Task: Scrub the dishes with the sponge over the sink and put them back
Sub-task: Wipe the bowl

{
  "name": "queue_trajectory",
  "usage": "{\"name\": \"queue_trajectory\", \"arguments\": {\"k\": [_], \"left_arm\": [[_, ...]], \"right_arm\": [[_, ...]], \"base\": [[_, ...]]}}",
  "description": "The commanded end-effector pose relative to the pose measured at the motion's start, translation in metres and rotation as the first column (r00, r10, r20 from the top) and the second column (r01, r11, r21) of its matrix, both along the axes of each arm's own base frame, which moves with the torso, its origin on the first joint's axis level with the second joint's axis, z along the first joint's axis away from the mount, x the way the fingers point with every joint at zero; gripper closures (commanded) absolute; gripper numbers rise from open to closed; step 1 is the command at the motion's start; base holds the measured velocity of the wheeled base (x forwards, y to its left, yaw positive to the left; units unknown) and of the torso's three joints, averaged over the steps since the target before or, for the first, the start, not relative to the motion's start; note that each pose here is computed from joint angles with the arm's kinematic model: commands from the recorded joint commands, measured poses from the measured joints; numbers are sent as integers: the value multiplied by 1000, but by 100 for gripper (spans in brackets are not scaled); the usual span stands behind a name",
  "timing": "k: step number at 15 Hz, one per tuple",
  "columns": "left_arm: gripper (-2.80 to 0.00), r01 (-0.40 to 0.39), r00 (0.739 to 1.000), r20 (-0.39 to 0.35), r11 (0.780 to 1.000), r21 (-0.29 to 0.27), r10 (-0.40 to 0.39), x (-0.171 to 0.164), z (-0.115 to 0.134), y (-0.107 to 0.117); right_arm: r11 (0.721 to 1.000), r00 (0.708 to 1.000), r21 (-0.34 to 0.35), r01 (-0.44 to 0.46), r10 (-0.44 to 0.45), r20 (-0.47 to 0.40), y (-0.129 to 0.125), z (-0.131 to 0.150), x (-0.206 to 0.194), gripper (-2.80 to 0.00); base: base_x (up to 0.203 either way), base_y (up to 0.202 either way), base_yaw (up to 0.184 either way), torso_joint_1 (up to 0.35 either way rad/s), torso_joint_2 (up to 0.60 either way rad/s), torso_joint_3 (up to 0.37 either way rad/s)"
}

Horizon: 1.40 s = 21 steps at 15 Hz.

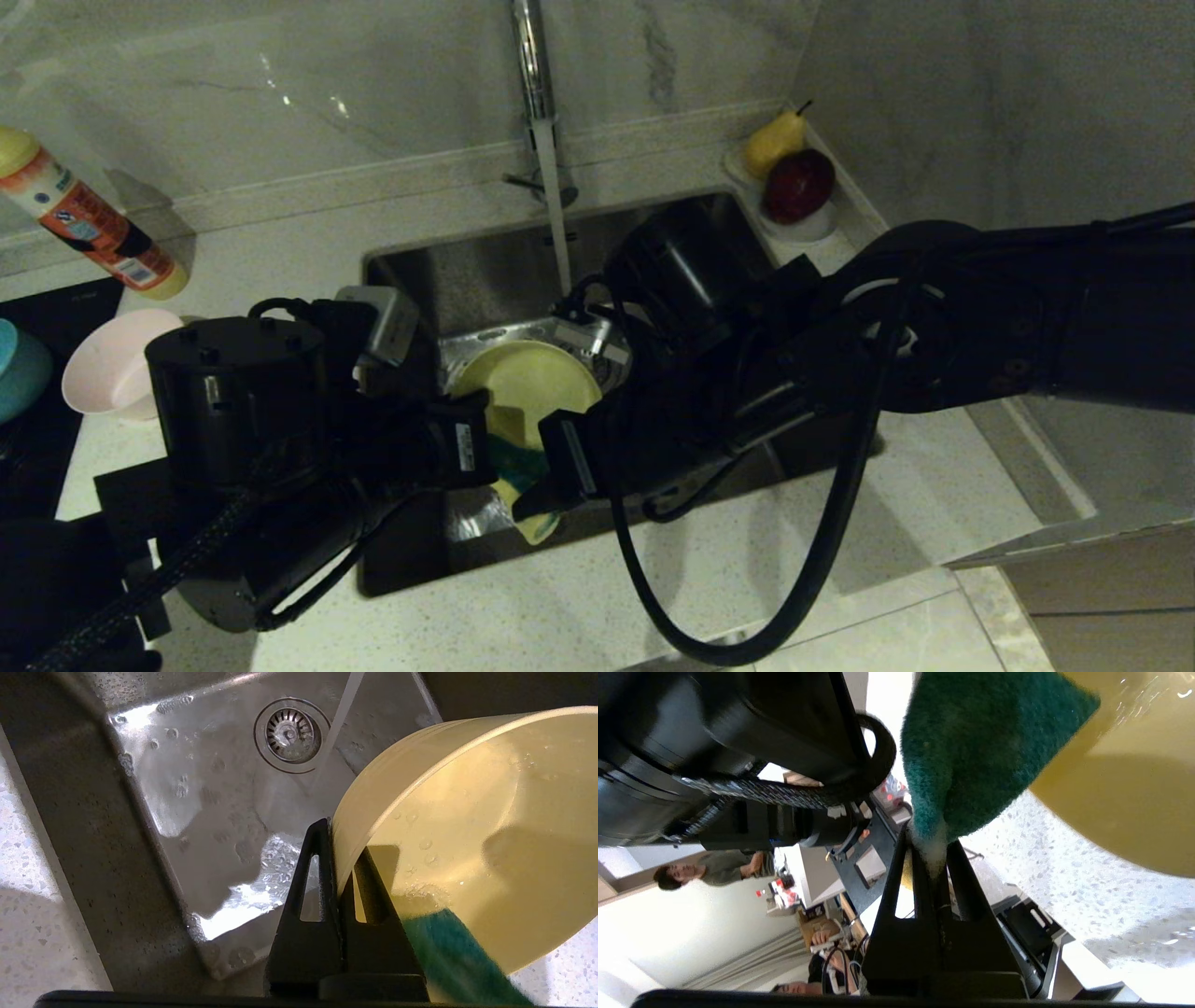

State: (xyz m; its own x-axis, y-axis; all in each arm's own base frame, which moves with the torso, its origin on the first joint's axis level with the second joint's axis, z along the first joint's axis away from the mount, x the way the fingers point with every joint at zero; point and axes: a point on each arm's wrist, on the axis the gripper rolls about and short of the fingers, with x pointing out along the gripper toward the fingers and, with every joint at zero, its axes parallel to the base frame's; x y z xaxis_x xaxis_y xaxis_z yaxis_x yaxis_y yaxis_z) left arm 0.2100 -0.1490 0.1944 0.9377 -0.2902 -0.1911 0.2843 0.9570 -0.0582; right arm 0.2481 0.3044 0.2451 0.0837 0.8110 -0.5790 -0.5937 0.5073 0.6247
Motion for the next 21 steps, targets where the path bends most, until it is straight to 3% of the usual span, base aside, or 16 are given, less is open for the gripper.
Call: {"name": "queue_trajectory", "arguments": {"k": [1, 5, 13, 21], "left_arm": [[0, -2, 1000, 1, 1000, -1, 2, -1, 0, 0], [0, -3, 1000, -6, 1000, 5, 3, -5, -3, 3], [0, -2, 1000, 0, 1000, 0, 2, -10, -1, 7], [0, -31, 999, 9, 1000, -5, 31, -8, 1, 10]], "right_arm": [[1000, 1000, 20, 18, -18, 12, -8, 10, 2, 0], [996, 997, 85, 40, -46, 67, -16, 36, 6, 0], [993, 994, 104, 48, -58, 95, -21, 46, 2, 0], [997, 997, 56, 52, -55, 52, -36, 43, -11, 0]], "base": [[0, 0, 0, 0, 0, 0], [0, 0, 0, 0, 0, 0], [0, 0, 0, 0, 0, 0], [0, 0, 0, 0, 0, 0]]}}
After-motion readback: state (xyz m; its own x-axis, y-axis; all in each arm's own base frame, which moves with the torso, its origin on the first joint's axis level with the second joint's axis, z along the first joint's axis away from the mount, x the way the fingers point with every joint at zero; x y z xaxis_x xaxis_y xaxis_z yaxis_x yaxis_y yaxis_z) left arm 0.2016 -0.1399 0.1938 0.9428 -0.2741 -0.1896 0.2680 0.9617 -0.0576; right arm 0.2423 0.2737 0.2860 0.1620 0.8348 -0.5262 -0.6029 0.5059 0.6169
